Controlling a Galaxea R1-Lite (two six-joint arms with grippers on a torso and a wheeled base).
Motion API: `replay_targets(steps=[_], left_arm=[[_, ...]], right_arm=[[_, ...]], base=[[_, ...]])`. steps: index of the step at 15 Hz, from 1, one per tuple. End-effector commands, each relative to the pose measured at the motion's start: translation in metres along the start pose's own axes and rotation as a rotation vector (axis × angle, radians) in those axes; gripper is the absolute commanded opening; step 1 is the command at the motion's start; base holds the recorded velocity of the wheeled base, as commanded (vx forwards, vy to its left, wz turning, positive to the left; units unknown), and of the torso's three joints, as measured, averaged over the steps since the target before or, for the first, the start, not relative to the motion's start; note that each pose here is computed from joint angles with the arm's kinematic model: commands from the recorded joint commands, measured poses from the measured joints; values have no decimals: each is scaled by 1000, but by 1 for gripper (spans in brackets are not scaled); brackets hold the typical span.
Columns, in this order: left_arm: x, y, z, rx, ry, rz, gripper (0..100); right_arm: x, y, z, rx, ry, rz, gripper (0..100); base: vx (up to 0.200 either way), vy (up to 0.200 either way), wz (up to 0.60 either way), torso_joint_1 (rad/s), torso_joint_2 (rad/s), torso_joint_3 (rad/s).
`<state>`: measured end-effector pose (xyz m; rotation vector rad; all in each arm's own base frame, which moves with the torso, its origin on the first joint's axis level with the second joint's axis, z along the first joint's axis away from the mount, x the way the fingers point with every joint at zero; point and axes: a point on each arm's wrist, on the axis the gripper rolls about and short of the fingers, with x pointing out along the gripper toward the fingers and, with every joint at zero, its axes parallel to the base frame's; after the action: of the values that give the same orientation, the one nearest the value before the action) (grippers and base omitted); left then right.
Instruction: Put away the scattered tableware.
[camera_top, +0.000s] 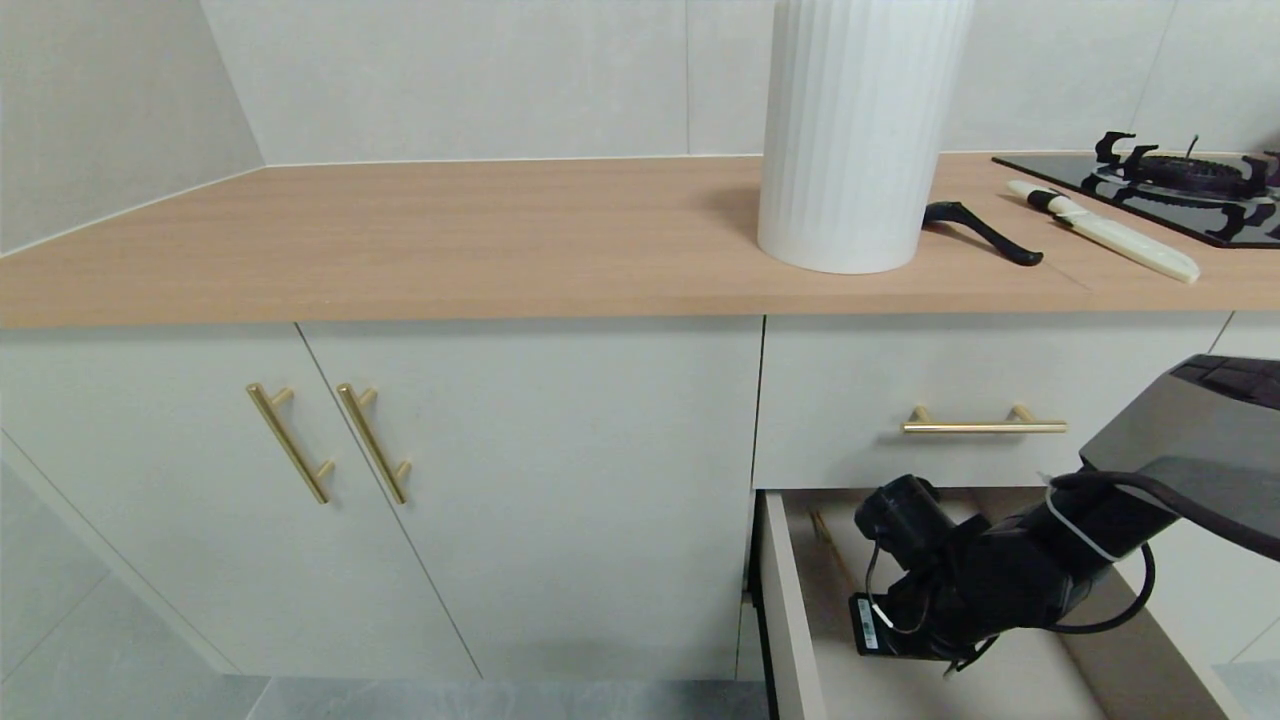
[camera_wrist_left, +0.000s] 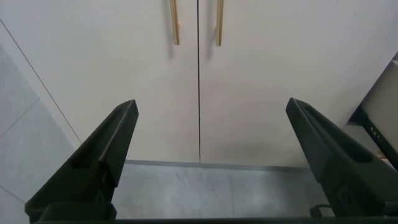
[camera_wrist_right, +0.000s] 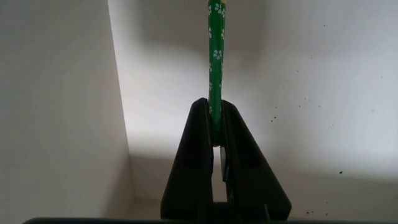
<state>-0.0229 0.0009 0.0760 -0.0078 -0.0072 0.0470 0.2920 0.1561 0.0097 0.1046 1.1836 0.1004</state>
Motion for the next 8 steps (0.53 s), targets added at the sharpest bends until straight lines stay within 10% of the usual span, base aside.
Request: replay_targets(steps=[1, 8], left_arm=[[0, 0, 0, 0, 1, 1, 100], [0, 0, 0, 0, 1, 1, 100]], right_arm=[[0, 0, 0, 0, 1, 1, 100], [-7, 2, 0, -7, -13, 8, 100]], base=[[0, 0, 0, 0, 0, 0], [0, 0, 0, 0, 0, 0]])
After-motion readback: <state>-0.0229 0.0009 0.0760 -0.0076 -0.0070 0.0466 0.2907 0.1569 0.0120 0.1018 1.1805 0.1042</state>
